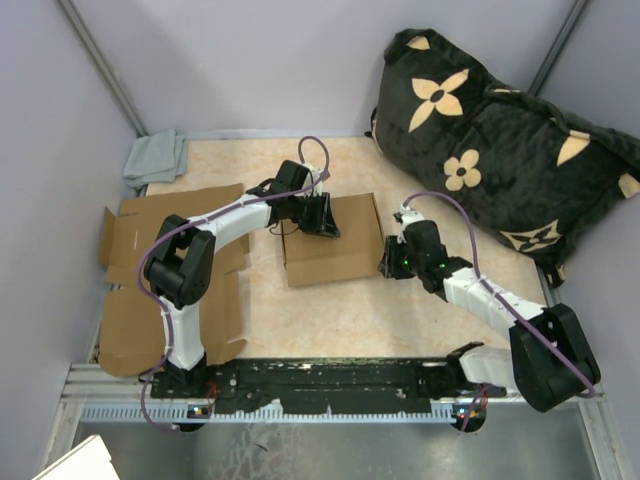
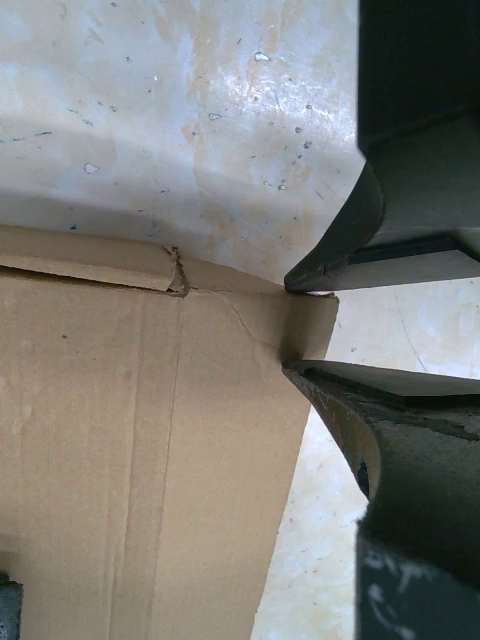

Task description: Fold the paper box

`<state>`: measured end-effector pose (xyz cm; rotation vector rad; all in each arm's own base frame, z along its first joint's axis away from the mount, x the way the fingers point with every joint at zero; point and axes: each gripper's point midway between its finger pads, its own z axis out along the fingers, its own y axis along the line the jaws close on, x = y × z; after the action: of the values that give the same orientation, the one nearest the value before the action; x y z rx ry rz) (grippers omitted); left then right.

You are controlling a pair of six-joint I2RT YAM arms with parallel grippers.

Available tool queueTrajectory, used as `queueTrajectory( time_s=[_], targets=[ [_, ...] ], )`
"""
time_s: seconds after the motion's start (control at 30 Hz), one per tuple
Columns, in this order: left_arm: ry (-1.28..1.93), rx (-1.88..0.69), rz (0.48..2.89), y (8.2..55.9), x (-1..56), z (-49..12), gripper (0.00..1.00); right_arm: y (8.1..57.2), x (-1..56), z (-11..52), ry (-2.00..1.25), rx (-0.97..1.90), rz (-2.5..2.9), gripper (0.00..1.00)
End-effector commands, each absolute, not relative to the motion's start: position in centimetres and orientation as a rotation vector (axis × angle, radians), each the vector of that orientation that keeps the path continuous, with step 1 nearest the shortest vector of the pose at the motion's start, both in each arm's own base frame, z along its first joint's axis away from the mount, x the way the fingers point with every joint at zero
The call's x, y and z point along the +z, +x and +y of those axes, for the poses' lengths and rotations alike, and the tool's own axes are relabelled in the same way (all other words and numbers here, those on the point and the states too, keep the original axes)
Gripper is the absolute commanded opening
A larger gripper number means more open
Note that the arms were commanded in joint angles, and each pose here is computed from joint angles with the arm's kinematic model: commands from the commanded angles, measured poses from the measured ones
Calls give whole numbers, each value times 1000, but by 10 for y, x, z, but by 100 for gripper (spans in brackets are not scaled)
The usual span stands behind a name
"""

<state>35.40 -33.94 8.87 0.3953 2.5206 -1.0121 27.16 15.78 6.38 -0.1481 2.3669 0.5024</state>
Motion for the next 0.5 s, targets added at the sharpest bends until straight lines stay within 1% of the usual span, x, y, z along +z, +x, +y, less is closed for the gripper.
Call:
queueTrajectory(
  time_s=[0.0,0.37,0.4,0.47],
  targets=[
    [422,-991,2603,338,66,-338,34,292,87,164,-130,518,2282,34],
    [434,-981,2634,333,57,-338,32,305,54,159,-50,468,2271,36],
    [434,-981,2637,332,56,-338,33,307,52,157,-35,459,2265,37],
    [434,-979,2641,332,54,-339,32,309,51,155,-25,441,2271,44]
  ],
)
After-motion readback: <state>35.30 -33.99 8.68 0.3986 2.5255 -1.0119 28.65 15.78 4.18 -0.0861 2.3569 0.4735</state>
